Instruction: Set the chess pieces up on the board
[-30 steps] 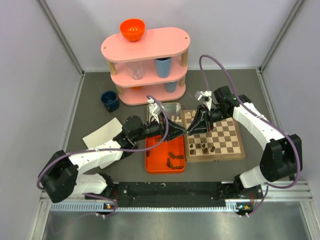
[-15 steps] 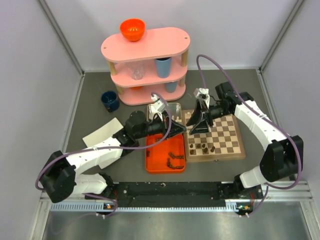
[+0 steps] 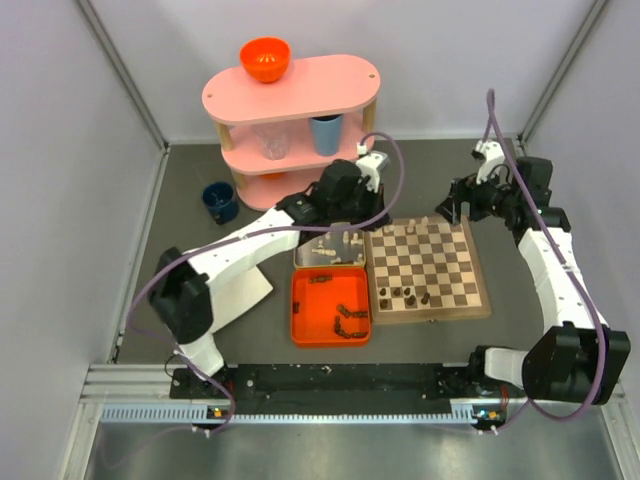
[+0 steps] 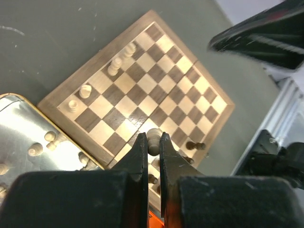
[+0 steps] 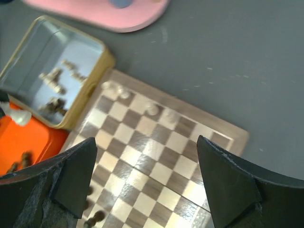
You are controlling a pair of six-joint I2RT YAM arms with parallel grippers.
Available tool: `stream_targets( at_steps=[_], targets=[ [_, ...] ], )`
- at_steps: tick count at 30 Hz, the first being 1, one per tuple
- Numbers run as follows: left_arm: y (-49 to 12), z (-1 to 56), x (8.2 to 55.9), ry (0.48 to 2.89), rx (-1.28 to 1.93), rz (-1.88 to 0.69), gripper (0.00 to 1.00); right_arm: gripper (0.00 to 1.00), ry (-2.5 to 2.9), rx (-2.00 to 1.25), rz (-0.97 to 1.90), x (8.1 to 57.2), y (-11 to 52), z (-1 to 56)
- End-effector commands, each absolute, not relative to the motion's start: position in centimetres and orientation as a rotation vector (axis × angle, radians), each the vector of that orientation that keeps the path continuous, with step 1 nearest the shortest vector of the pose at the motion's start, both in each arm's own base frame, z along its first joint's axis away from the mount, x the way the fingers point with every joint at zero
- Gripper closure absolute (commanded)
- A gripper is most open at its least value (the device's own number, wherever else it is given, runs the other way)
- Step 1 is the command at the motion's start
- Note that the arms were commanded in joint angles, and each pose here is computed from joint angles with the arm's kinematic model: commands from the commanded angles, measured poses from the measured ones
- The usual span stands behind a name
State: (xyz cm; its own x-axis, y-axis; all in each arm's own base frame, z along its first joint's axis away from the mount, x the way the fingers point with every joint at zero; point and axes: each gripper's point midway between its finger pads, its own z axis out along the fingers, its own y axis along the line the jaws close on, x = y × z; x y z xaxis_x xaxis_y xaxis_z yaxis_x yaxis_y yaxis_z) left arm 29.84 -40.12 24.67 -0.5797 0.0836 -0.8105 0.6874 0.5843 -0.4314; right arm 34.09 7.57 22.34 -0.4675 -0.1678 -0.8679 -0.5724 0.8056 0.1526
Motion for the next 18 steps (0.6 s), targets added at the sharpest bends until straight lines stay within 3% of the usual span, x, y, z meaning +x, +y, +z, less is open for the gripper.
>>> stream_targets(
  at_steps=[1, 18],
  targets=[
    [-40.4, 21.6, 31.5, 2.168, 0.635, -0.789, 1.0, 0.15, 2.002, -0.23, 0.349, 36.8, 3.1, 24.3],
    [-45.6, 15.4, 38.4, 2.238, 0.686, -0.59, 1.0, 0.15, 2.009, -0.175, 0.353, 37.2, 2.2, 23.8]
  ],
)
